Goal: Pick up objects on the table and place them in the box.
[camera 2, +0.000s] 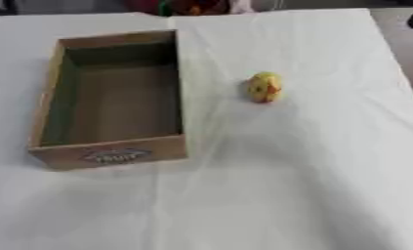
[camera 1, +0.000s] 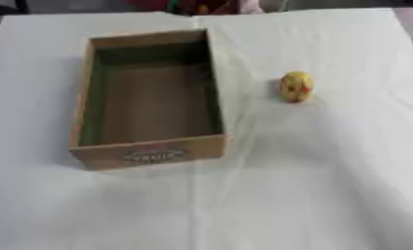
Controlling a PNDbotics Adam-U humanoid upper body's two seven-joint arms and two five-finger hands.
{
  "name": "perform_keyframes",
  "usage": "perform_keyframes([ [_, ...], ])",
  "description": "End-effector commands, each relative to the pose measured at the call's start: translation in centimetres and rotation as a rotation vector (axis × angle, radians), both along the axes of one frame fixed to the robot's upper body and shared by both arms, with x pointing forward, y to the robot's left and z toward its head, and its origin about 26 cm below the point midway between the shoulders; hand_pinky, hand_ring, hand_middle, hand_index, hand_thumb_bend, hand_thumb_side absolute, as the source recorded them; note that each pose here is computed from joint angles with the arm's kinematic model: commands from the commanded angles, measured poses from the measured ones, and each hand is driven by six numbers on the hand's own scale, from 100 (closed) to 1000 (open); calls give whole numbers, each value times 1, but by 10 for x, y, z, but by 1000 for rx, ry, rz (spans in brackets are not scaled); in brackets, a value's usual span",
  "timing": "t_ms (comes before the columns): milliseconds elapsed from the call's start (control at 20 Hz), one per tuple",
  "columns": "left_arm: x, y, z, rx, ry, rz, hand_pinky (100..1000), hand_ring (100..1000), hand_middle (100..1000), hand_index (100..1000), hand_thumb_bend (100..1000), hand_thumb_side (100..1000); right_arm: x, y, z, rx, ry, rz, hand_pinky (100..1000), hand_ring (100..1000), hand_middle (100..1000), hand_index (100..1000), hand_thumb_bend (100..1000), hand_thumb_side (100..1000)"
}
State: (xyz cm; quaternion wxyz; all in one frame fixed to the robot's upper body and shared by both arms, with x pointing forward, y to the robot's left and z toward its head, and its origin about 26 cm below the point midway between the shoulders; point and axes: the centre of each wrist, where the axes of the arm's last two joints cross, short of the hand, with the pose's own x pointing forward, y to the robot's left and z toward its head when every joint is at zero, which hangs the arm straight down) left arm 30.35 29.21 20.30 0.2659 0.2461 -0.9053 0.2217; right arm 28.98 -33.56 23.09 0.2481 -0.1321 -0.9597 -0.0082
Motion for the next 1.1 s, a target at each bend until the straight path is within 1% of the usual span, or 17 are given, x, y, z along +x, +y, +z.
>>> perform_keyframes([
  [50,-3,1,8,18,-28,4,414,400,490,693,100,857,-4,-3,11,-64,2,-28,604,571,614,858,100,755],
  [150,-3,2,8,18,-28,4,414,400,490,693,100,857,-4,-5,14,-106,40,-67,611,584,626,865,100,769],
  [250,-3,1,8,19,-27,3,414,400,490,693,100,857,-5,-7,17,-176,84,-127,618,598,645,871,100,797],
  [500,-3,1,8,20,-25,1,413,400,489,692,100,856,-5,-6,29,-431,190,-252,641,646,707,884,100,875],
  [550,-3,1,8,20,-24,0,414,400,490,692,100,857,-5,-7,33,-492,198,-281,642,652,714,883,100,897],
  [600,-3,1,7,20,-23,-1,414,399,489,692,100,857,-6,-7,37,-547,199,-315,645,660,723,885,100,939],
  [650,-3,1,7,20,-23,-2,414,399,489,692,100,856,-6,-7,40,-593,198,-346,647,666,729,885,100,955],
  [700,-3,1,7,20,-22,-4,414,399,489,692,100,858,-6,-7,42,-632,198,-372,649,673,738,888,100,1000],
  [800,-3,0,7,21,-22,-5,414,400,490,692,100,858,-6,-6,45,-701,204,-414,653,689,752,891,167,1000],
  [950,-3,1,7,26,-18,-6,415,400,490,692,100,859,-8,-8,45,-822,245,-486,655,703,765,888,258,1000],
  [1000,-3,1,7,26,-17,-6,415,400,490,692,100,859,-8,-8,44,-853,257,-505,655,703,765,888,258,1000],
  [1050,-3,0,7,27,-16,-8,415,400,490,693,100,859,-9,-9,43,-888,275,-519,659,707,768,890,316,1000],
  [1100,-3,0,7,29,-15,-9,415,400,490,693,100,859,-9,-9,42,-920,297,-528,663,712,772,891,334,1000],
])
